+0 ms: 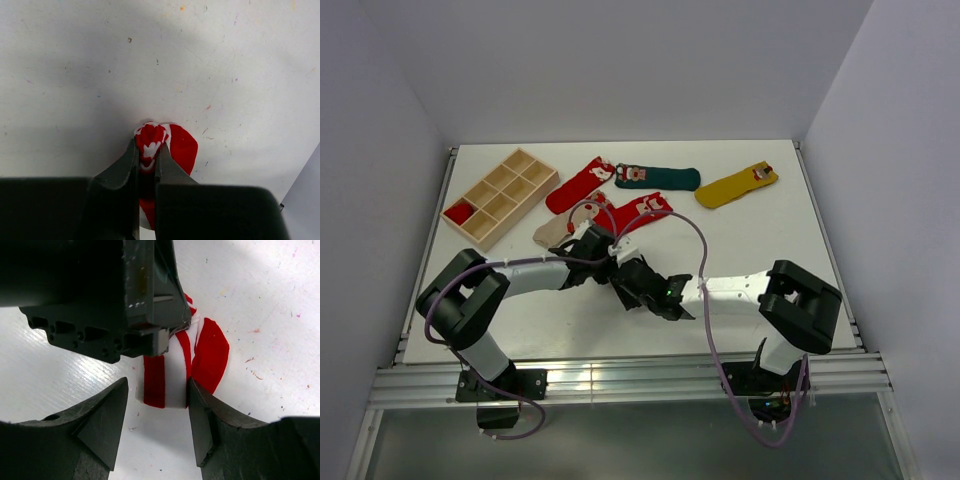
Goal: Roll the socks
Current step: Roll the sock at the center of the board.
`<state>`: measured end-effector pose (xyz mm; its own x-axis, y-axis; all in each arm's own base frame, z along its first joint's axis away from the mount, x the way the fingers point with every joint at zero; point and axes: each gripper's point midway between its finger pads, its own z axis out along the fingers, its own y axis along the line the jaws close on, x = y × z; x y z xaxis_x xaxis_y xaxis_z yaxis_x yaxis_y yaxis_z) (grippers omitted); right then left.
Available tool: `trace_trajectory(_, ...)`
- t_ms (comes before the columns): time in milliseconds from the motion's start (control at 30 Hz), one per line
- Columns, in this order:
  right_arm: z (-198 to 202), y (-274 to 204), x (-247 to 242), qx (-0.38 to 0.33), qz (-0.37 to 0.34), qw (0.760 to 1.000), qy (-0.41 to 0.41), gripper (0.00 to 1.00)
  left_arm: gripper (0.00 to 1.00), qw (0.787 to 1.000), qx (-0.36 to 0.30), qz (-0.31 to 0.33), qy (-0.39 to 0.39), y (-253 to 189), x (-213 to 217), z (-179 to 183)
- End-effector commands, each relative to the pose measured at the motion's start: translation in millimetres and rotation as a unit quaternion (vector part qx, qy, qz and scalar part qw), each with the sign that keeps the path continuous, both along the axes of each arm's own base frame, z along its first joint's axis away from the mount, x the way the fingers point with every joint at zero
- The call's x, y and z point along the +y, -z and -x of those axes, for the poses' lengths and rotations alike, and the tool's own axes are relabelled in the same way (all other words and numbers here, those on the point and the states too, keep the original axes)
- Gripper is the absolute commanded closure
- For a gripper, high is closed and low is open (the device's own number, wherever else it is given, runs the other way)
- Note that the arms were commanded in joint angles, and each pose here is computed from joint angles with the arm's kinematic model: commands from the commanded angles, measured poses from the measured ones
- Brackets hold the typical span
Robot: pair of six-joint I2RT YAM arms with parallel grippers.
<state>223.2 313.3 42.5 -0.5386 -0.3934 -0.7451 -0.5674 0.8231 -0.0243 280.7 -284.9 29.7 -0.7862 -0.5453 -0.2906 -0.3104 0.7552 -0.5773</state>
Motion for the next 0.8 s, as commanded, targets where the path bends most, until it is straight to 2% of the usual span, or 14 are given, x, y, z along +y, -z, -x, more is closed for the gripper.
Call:
trace_trajectory(0, 10.3, -10.3, 21.9, -0.019, 0.002, 0.999, -0.047, 0.42, 1.00, 0.999, 0.013, -0.048, -0.005, 12.4, 13.4, 4.9)
trace_trajectory(167, 15.5, -7.1, 24.5, -0.027, 0.004, 0.998, -0.049, 0.42, 1.00, 0.999, 0.023, -0.048, -0.007, 15.5, 12.8, 7.5)
trace_trajectory(433, 13.0, 7.6, 31.4, -0.049, 0.053, 0.997, -0.040, 0.43, 1.00, 0.998, 0.031, -0.044, -0.021, 10.9, 13.9, 8.1)
trace_trajectory(533, 13.1, 13.5, 29.4, -0.054, 0.069, 0.996, -0.030, 0.52, 1.00, 0.998, 0.030, -0.041, -0.029, 10.4, 16.6, 8.8)
trace_trajectory(633, 13.5, 17.2, 23.6, -0.051, 0.071, 0.996, -0.022, 0.72, 1.00, 0.998, 0.031, -0.032, -0.033, 10.7, 17.4, 9.2)
trace_trajectory(667, 13.4, 17.0, 23.0, -0.048, 0.068, 0.996, -0.021, 0.82, 0.99, 0.998, 0.035, -0.030, -0.036, 13.9, 20.6, 11.1)
trace_trajectory(733, 17.7, 21.5, 22.1, -0.031, 0.059, 0.997, -0.027, 0.91, 0.97, 0.999, 0.025, -0.014, -0.041, 8.9, 19.8, 8.1)
trace_trajectory(767, 15.5, 23.2, 19.4, -0.023, 0.054, 0.998, -0.024, 0.98, 0.93, 0.999, 0.022, -0.009, -0.044, 7.9, 20.6, 6.8)
